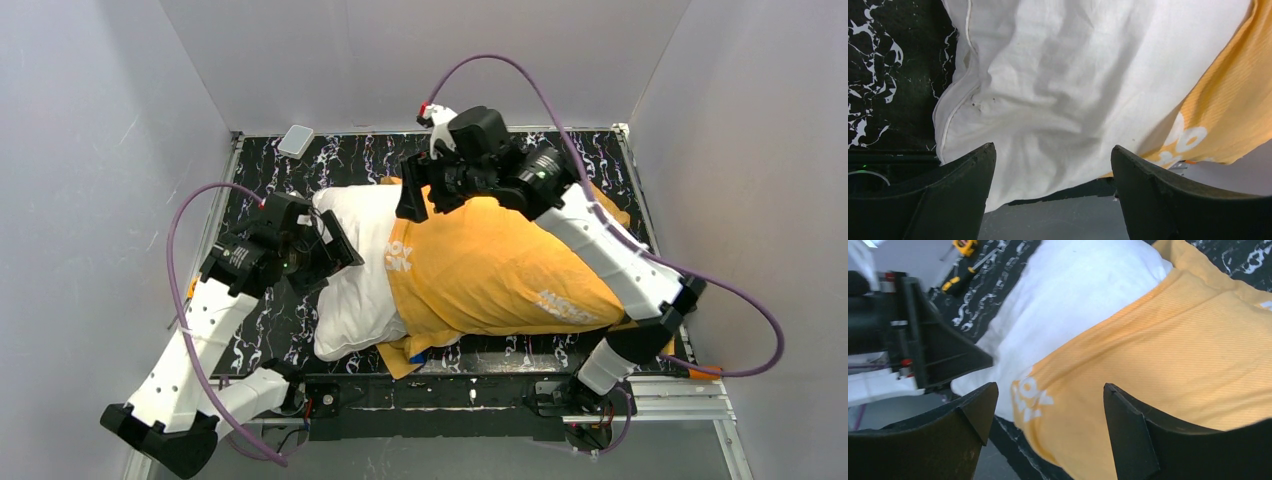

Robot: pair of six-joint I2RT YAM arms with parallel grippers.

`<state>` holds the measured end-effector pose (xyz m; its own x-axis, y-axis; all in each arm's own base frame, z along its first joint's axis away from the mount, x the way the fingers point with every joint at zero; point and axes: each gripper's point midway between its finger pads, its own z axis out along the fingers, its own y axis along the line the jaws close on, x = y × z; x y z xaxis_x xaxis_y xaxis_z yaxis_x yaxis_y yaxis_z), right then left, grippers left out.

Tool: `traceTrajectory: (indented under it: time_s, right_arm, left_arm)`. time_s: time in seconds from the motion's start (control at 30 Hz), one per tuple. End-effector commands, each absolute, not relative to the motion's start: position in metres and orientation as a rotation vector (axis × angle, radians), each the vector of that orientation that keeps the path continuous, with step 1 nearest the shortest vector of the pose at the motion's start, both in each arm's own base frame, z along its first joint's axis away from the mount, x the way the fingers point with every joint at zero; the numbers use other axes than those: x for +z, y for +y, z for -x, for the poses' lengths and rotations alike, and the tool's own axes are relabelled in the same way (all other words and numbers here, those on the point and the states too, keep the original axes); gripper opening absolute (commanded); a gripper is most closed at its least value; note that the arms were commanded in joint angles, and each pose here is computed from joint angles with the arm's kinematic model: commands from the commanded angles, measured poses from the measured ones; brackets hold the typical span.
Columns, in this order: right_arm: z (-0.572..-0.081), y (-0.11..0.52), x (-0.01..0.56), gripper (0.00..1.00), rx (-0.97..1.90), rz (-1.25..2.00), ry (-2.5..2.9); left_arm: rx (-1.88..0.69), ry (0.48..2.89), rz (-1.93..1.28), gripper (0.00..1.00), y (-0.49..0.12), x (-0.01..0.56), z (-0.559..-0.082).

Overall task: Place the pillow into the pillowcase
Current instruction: Stuff the pillow into the pillowcase.

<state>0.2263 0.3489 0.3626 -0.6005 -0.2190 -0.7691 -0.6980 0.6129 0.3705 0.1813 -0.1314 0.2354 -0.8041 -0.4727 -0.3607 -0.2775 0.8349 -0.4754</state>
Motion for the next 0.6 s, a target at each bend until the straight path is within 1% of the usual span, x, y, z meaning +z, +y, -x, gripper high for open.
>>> traceTrajectory:
  time_s: [0.0,0.07,0.17,0.2,0.23,0.3,0.33,0.37,0.4,0.47,0.5,0.57]
  right_arm:
    - [-0.260,0.353,0.322,0.86,0.694,0.703,2.245]
    - [-0.269,0.361,0.310,0.87,0.683,0.693,2.272]
    - [-0.295,0.360,0.291,0.88,0.606,0.597,2.301]
    - [-0.303,0.360,0.288,0.86,0.597,0.571,2.303]
    - [-0.310,0.360,0.285,0.82,0.584,0.552,2.303]
    - [-0.321,0.357,0.281,0.69,0.567,0.523,2.309]
    - [-0.325,0.358,0.282,0.59,0.578,0.518,2.306]
    - [-0.326,0.358,0.285,0.46,0.591,0.518,2.299]
    - [-0.326,0.358,0.289,0.28,0.614,0.523,2.291]
    - [-0.324,0.358,0.303,0.05,0.653,0.529,2.263]
    - [-0.323,0.358,0.314,0.01,0.675,0.530,2.238]
    - [-0.316,0.361,0.335,0.01,0.746,0.555,2.199]
  left_arm:
    - [-0.553,2.569,0.481,0.84,-0.129,0.247,-0.188]
    - [-0.555,2.575,0.469,0.84,-0.129,0.251,-0.195]
    - [-0.565,2.583,0.445,0.85,-0.129,0.255,-0.203]
    - [-0.569,2.583,0.438,0.85,-0.129,0.257,-0.204]
    - [-0.567,2.586,0.431,0.85,-0.128,0.257,-0.205]
    - [-0.562,2.592,0.429,0.85,-0.126,0.256,-0.207]
    - [-0.559,2.599,0.434,0.85,-0.124,0.253,-0.207]
    - [-0.555,2.608,0.442,0.86,-0.122,0.249,-0.208]
    - [-0.555,2.610,0.449,0.87,-0.121,0.246,-0.210]
    - [-0.578,2.622,0.443,0.88,-0.123,0.233,-0.217]
    - [-0.595,2.633,0.446,0.89,-0.125,0.228,-0.219]
    - [-0.652,2.650,0.446,0.88,-0.132,0.211,-0.228]
